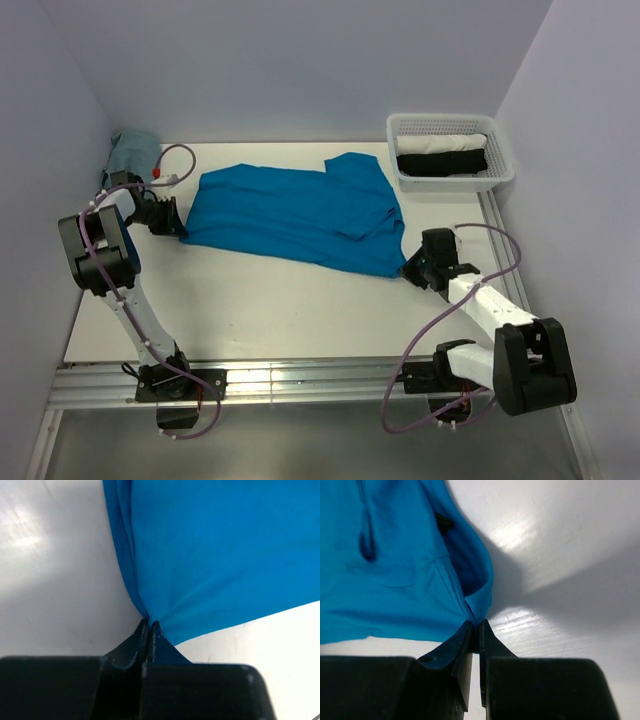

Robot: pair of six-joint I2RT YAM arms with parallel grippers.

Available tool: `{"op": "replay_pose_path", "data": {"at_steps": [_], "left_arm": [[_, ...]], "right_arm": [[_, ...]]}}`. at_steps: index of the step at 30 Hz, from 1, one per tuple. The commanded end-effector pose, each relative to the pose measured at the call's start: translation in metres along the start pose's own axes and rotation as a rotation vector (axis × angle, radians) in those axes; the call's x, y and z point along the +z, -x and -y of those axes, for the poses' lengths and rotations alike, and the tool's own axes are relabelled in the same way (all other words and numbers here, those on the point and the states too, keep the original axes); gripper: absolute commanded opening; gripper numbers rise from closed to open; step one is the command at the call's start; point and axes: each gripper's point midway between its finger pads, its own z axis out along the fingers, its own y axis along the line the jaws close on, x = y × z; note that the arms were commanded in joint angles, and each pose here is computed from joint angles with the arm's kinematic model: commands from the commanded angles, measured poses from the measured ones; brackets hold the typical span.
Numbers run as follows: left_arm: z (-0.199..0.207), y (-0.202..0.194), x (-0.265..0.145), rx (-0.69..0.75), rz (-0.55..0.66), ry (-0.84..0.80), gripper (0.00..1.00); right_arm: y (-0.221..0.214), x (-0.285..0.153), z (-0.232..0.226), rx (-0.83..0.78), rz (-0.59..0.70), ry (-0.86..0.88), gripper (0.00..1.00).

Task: Roll the t-shirts
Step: Fold the tshirt

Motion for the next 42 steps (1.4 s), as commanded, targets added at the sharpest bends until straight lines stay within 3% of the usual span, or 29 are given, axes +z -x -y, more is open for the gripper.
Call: {"op": "replay_pose_path", "data": {"at_steps": [1,7,11,21,24,25,26,28,30,36,39,42], "left_arm": [[0.003,-0.013,-0.021,0.059,-0.041,0.072,0.0],[0.008,-0.059,-0.042,0.075,-0.161,0.121,0.0],[0.015,-0.097,-0.054,0.077,-0.236,0.126,0.0],[0.028,-0.141,-0.084,0.11,-0.321,0.129,0.0],[0.03,-0.15,-0.082,0.099,-0.344,0.116,0.01],[0.031,-0.15,-0.082,0.1,-0.346,0.108,0.06],[0.031,-0.147,-0.084,0.103,-0.34,0.101,0.22],[0.032,-0.136,-0.087,0.104,-0.298,0.086,0.38],[0.035,-0.109,-0.097,0.112,-0.222,0.074,0.52],[0.032,-0.017,-0.129,0.163,0.025,0.122,0.62],[0.028,0.025,-0.127,0.142,0.122,0.08,0.64],[0.019,0.054,-0.104,0.081,0.132,-0.016,0.63]], "right_arm": [[0.033,-0.024,-0.002,-0.098,0.103,-0.084,0.08],[0.025,-0.052,0.021,-0.207,0.019,-0.218,0.06],[0.013,-0.061,0.023,-0.213,-0.004,-0.204,0.06],[-0.017,-0.075,0.026,-0.241,-0.075,-0.264,0.04],[-0.026,-0.076,0.031,-0.233,-0.089,-0.269,0.09],[-0.026,-0.076,0.031,-0.229,-0.086,-0.266,0.16],[-0.026,-0.075,0.032,-0.22,-0.081,-0.267,0.22],[-0.023,-0.074,0.029,-0.212,-0.06,-0.252,0.37],[-0.015,-0.075,0.02,-0.21,-0.034,-0.236,0.42],[0.018,-0.079,-0.004,-0.211,0.04,-0.205,0.54],[0.033,-0.074,-0.021,-0.186,0.042,-0.101,0.54],[0.054,-0.066,-0.046,-0.19,0.059,-0.029,0.53]]}}
